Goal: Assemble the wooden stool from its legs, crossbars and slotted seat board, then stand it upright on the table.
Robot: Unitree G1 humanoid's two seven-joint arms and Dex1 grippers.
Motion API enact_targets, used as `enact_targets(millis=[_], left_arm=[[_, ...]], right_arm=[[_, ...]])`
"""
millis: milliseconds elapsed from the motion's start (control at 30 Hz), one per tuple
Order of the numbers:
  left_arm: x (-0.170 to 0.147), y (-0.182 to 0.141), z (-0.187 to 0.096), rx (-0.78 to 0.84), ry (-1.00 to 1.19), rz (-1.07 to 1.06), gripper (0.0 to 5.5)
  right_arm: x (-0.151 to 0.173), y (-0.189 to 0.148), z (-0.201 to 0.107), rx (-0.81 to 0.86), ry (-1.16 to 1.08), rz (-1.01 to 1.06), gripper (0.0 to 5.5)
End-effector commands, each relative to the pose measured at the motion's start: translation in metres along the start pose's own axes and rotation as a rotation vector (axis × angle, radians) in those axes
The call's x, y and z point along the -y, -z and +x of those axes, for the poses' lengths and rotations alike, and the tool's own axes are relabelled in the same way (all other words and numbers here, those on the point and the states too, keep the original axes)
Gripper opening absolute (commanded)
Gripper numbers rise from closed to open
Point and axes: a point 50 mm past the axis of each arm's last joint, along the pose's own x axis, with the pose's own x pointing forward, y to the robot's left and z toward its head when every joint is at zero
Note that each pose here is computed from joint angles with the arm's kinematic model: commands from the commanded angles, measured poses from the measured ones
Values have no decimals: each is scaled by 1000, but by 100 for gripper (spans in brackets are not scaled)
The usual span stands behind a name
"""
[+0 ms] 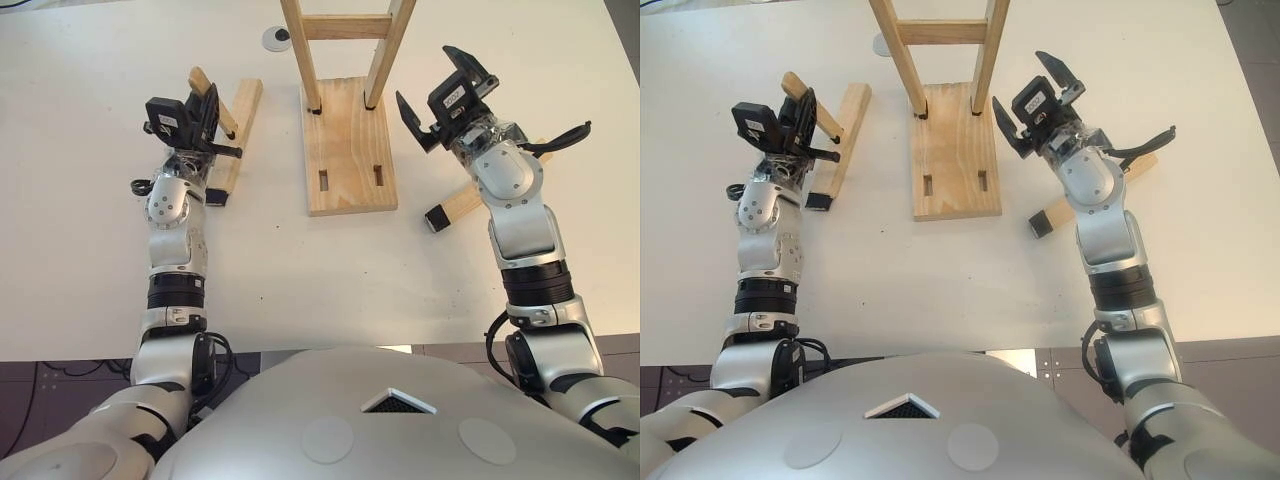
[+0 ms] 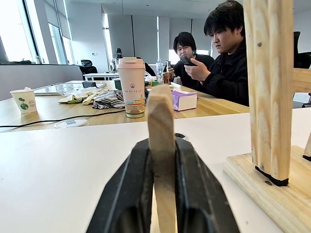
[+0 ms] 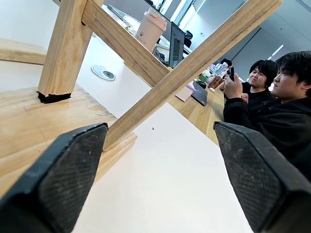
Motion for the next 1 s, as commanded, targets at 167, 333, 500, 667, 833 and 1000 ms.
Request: enact_targets(millis=[167, 333, 500, 667, 833, 1000], left_arm=[[-19, 55, -42, -390, -49, 92, 173], [-27, 23, -32, -438, -3, 128, 202], [-39, -5, -32, -599, 48, 104, 248], [-36, -26, -37, -675, 106, 38, 277], [-41, -22, -50, -783, 114, 82, 277], [-38, 0, -61, -871, 100, 24, 245]], right_arm=[[-2, -5, 3, 15, 13, 31, 403], [-3, -4, 2, 12, 22, 36, 403], [-4, -4, 0, 8, 33, 41, 403], [-5, -4, -1, 8, 36, 44, 403], [-8, -3, -2, 6, 35, 49, 403], [-5, -4, 1, 14, 30, 42, 403]])
